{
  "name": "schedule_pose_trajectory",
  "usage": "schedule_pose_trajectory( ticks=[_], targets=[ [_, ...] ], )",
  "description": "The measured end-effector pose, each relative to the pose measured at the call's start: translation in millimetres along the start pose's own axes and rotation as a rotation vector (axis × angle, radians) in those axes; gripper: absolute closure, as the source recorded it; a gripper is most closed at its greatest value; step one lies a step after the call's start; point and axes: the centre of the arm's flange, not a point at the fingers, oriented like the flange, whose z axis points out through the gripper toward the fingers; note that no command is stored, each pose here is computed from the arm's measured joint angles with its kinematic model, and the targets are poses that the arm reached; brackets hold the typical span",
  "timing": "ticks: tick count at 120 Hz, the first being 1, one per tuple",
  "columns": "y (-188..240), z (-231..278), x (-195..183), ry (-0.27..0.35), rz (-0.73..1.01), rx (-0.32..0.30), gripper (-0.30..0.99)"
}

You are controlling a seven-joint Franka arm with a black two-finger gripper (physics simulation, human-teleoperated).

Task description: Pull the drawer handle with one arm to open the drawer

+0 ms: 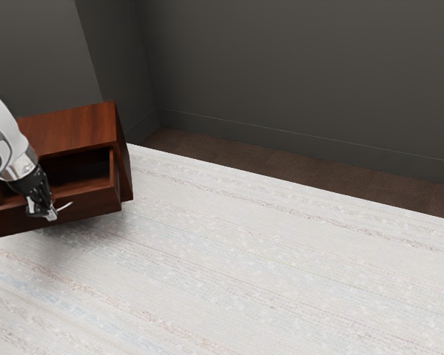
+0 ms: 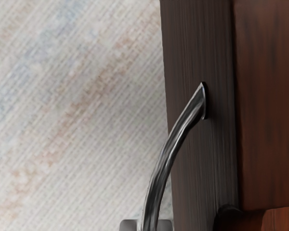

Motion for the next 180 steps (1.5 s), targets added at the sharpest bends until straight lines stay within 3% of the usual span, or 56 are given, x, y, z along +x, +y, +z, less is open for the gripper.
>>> schedule_pose_trajectory(
  ticks=[72, 148, 158, 180],
  targets=[
    [-11, -5, 3, -0.003, 0.010, -0.011, 0.78],
    [-13, -22, 3, -0.016, 0.019, -0.044, 0.63],
    [-16, -33, 2, -0.016, 0.025, -0.063, 0.57],
    [3, -87, -4, -0.015, 0.031, -0.095, 0.26]
  ],
)
